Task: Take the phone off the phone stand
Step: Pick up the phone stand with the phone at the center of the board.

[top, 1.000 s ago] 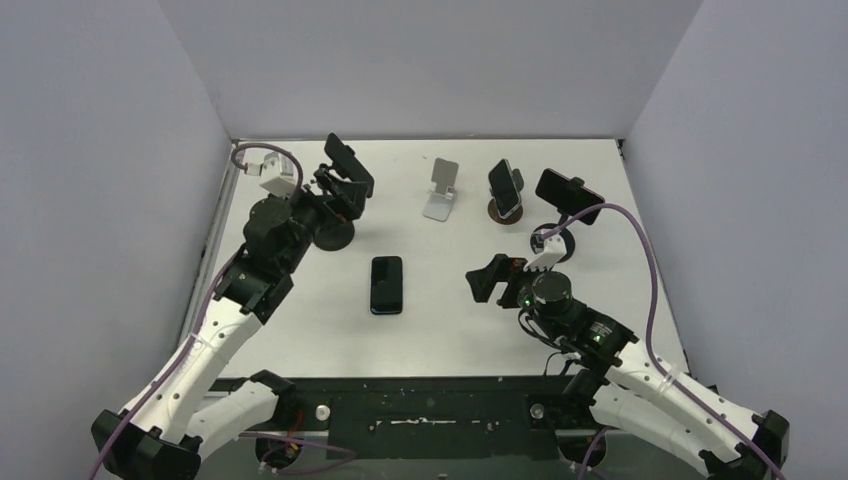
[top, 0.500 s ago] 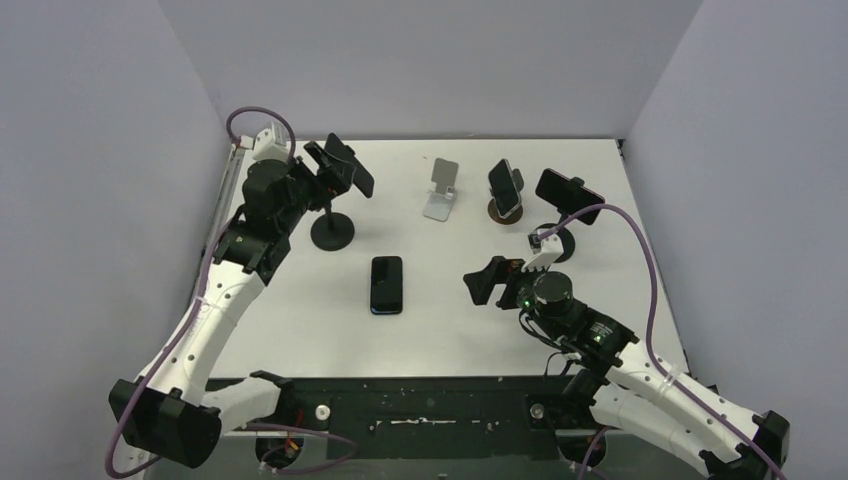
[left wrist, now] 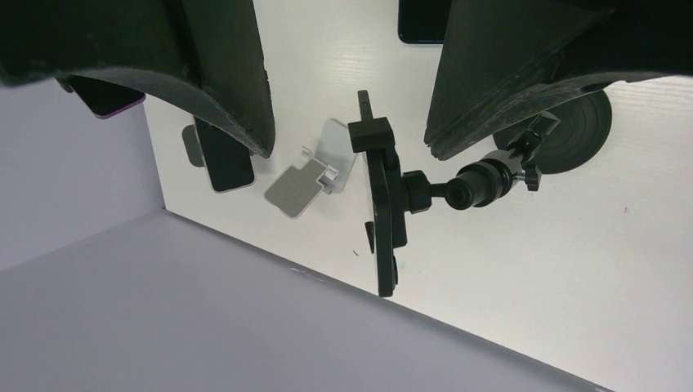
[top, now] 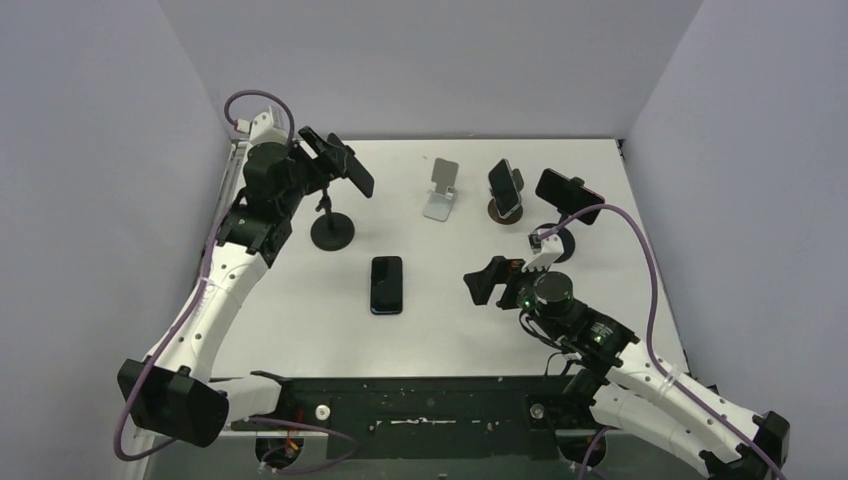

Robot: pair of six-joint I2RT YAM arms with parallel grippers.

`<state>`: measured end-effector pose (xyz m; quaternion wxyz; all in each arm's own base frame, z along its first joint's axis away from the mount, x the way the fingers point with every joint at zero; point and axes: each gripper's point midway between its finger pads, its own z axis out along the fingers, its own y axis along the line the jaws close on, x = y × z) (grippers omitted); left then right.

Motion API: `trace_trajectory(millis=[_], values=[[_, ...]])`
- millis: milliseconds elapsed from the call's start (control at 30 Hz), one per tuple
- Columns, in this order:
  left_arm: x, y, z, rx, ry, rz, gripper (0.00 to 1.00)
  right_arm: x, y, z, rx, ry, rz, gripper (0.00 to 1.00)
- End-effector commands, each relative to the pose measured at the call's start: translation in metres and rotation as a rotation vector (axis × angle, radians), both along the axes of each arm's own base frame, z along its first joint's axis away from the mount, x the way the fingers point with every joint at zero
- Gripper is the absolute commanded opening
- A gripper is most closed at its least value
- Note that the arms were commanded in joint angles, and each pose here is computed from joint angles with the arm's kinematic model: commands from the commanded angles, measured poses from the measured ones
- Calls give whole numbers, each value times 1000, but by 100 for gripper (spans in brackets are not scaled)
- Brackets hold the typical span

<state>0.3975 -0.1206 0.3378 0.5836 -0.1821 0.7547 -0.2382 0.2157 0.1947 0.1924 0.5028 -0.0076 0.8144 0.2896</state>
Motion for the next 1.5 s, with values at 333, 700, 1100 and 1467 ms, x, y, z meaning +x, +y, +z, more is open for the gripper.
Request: trace_trajectory(millis=[333,700,1100,1467], values=[[35,8,13,-14,-104,36,59,2,-7,34,61,-78,-36,100],[48,-9,-3,-41,-98,-42,44,1,-7,39,62,-82,-33,100],[58,-5,-19,-24,-75,-18,34,-1,-12,37,63,-79,-43,100],[55,-2,-17,-23,-82,-6,17,-3,-18,38,58,-81,-60,100]])
